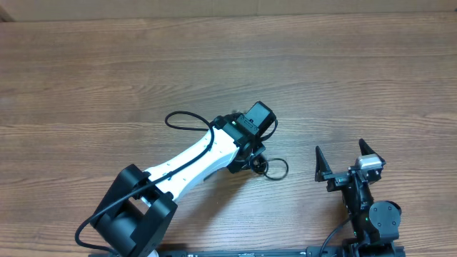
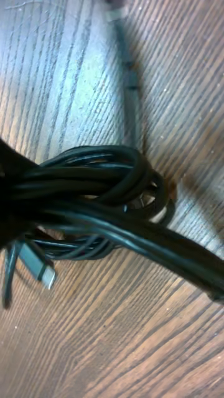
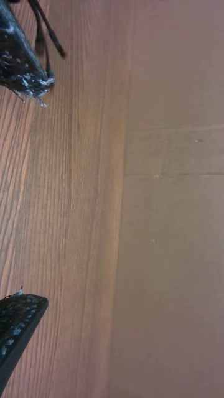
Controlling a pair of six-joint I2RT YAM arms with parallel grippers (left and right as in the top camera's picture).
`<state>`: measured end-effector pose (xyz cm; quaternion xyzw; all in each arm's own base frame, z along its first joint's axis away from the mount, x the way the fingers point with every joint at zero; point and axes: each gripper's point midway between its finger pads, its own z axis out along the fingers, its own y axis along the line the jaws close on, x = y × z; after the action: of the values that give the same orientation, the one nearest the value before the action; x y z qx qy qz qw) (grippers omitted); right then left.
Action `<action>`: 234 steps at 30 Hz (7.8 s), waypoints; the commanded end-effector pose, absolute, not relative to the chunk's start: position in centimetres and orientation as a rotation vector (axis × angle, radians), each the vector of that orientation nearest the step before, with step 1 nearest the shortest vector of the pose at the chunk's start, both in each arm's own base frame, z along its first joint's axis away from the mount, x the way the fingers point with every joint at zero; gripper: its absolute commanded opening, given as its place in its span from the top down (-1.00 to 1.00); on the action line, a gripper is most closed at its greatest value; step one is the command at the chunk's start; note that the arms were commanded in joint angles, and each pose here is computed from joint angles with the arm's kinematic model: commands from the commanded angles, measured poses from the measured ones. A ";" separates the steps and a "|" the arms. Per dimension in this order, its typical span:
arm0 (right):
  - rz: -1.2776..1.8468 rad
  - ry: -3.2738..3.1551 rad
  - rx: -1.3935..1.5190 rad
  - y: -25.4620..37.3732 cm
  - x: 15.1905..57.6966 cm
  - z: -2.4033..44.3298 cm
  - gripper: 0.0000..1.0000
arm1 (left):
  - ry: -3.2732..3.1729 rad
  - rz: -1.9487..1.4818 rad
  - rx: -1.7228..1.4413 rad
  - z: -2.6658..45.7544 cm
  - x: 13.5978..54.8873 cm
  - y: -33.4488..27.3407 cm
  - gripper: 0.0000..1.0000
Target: Untangle cables
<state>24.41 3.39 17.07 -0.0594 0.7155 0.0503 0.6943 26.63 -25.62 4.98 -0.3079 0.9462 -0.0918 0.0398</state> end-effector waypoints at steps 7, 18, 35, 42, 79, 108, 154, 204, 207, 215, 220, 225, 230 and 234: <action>0.105 1.591 -0.120 3.1 24.4 17.0 -1.00 | 2.940 -0.303 -0.825 5.1 26.8 -26.4 0.92; 0.105 1.591 -0.120 3.1 24.4 17.0 -1.00 | 2.972 -0.584 -0.325 10.1 28.6 -29.0 0.92; 0.105 1.591 -0.120 3.1 24.4 17.0 -1.00 | 2.332 -1.041 1.186 20.6 27.4 -35.9 0.92; 0.104 1.591 -0.120 3.1 24.4 17.0 -0.99 | 2.243 -1.009 1.292 20.6 27.3 -35.9 0.92; 0.653 1.669 0.385 3.8 19.0 26.0 -1.00 | 2.097 -0.628 1.173 27.2 32.7 -34.1 0.92; 0.871 2.213 0.557 7.9 19.3 26.1 -0.61 | 2.129 -1.212 1.181 30.5 25.7 -36.3 0.92; 0.674 2.232 0.393 6.6 19.5 25.4 0.93 | 2.121 -1.206 1.210 30.5 23.7 -38.6 0.92; 0.787 2.312 0.179 9.0 17.5 24.8 -0.74 | 2.634 -0.694 0.120 25.5 30.8 -31.7 0.92; 0.790 2.310 0.185 9.0 17.5 24.8 -0.79 | 2.592 -0.775 0.353 26.2 30.0 -33.2 0.91; 0.684 2.309 0.238 7.6 18.1 24.4 -0.83 | 2.412 -0.965 0.806 28.0 27.6 -36.1 0.92; 0.619 2.304 0.273 6.7 18.4 24.2 -0.77 | 2.386 -0.990 0.849 28.3 27.4 -36.4 0.92; 0.544 2.308 0.311 5.6 18.7 23.6 -0.30 | 2.294 -1.082 0.985 29.2 26.2 -37.3 0.92; 0.538 2.333 0.320 5.6 18.6 22.6 0.12 | 2.220 -1.194 1.030 30.6 25.4 -38.3 0.91; 0.538 2.335 0.320 5.6 18.6 22.6 0.70 | 2.217 -1.198 1.029 30.7 25.4 -38.3 0.92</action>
<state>18.55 5.89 22.70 0.1205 0.9038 0.2147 0.3500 26.31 -38.09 28.12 0.3477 0.8234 -0.4053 0.1919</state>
